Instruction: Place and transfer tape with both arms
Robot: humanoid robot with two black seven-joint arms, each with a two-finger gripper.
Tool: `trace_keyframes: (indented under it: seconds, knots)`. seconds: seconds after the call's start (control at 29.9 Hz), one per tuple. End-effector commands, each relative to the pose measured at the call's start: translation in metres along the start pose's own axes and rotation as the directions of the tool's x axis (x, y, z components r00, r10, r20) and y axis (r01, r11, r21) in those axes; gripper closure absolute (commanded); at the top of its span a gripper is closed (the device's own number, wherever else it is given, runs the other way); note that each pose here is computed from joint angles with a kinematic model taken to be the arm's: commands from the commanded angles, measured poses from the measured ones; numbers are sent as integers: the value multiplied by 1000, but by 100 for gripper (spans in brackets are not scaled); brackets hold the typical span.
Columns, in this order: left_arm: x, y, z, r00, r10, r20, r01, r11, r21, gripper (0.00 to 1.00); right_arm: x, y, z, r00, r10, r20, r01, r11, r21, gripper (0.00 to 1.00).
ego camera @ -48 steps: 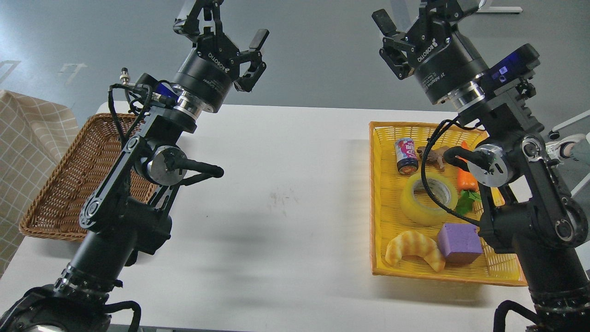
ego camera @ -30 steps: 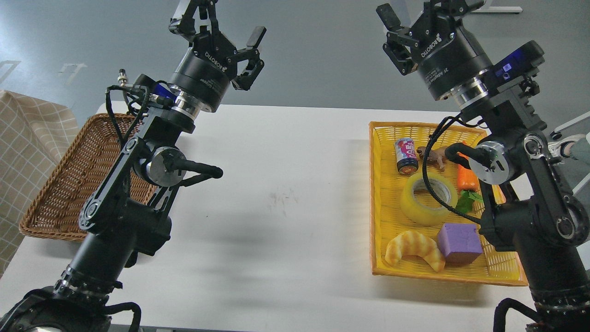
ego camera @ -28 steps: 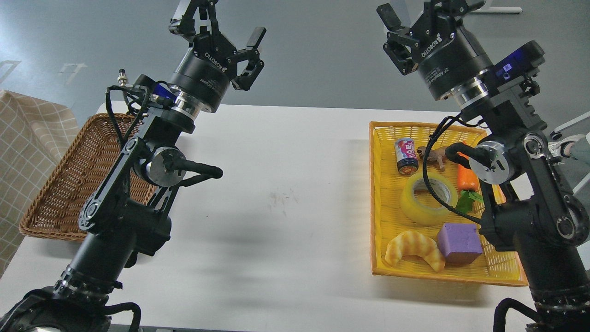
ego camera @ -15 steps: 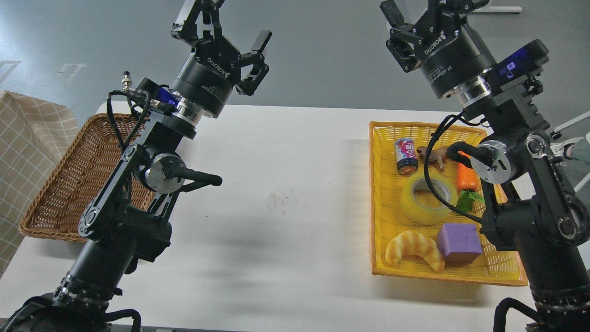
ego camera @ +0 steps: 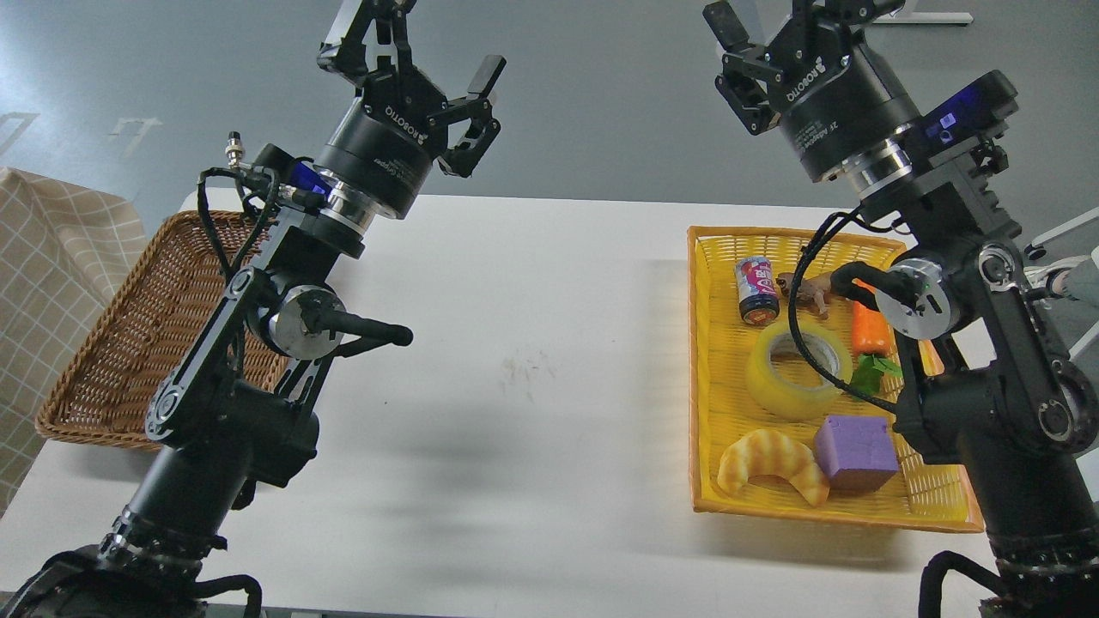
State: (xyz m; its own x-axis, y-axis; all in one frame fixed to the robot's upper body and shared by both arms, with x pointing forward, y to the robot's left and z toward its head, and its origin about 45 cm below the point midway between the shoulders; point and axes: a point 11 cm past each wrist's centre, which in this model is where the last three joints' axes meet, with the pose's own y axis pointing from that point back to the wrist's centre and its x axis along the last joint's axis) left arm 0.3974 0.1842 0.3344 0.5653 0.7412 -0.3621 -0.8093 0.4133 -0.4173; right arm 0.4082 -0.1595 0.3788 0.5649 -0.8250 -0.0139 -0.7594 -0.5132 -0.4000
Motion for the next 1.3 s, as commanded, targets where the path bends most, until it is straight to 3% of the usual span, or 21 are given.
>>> trace_keyframes:
  seconds: [0.0,0.97,1.27]
  knots:
    - [1,0,1,1000,4,1,-4,1000,-5,2,1,1,1,1000,9,1,-9,1000,-1,0]
    - [10,1,4,999,42,-32,-42,999,-16,2,2,-2,-3,1000,15,-4,-15,1000,12,0]
    - [11,1,4,998,58,-30,-58,998,-15,2,-16,6,-20,1000,-23,-10,24,998,63,2]
